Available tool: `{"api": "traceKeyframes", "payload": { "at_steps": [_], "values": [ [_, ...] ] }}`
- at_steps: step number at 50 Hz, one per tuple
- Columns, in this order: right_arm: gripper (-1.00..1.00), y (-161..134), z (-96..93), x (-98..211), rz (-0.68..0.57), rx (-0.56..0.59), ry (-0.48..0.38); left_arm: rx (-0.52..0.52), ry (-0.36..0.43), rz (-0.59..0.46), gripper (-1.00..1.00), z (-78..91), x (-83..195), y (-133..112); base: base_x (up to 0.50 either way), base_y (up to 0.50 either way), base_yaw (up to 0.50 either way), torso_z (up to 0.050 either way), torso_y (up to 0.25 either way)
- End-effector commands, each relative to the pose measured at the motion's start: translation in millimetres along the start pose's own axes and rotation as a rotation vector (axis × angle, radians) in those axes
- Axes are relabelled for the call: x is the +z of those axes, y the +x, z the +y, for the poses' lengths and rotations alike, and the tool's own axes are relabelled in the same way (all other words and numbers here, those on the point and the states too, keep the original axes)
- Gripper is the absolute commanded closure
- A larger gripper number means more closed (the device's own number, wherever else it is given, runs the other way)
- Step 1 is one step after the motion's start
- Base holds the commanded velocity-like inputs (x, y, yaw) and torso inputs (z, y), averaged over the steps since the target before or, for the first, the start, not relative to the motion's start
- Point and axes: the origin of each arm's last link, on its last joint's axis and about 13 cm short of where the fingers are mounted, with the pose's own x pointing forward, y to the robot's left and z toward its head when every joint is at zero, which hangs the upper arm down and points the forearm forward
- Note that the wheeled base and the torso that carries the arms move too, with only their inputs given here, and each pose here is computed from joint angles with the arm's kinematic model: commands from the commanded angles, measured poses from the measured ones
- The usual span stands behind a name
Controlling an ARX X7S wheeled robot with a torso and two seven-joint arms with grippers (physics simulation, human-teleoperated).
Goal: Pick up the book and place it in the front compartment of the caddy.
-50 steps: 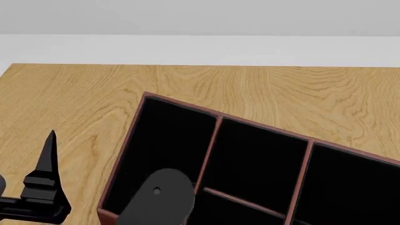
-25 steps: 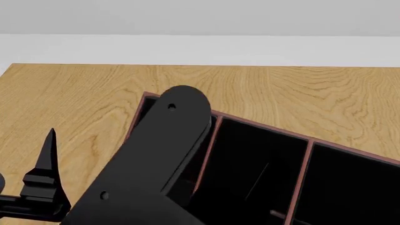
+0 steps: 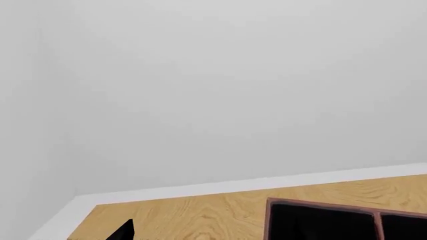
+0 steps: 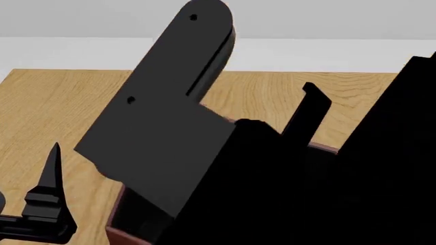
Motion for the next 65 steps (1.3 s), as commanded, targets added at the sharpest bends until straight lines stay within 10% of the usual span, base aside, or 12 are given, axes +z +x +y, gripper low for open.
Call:
{"api": "traceKeyframes", "payload": {
  "at_steps": [1,65],
  "values": [
    [1.0,2,-24.9,9,0.052,-0.045,-0.027,0.001,-0.002,0.001,-1.0,-0.2,-1,0,0.0,0.0,0.0,0.0,0.0],
    [1.0,33,-103.2,51,0.33,0.088,-0.08,-0.001,-0.02,0.01,-1.0,-0.4,-8,3,0.0,0.0,0.0,0.0,0.001]
  ]
}}
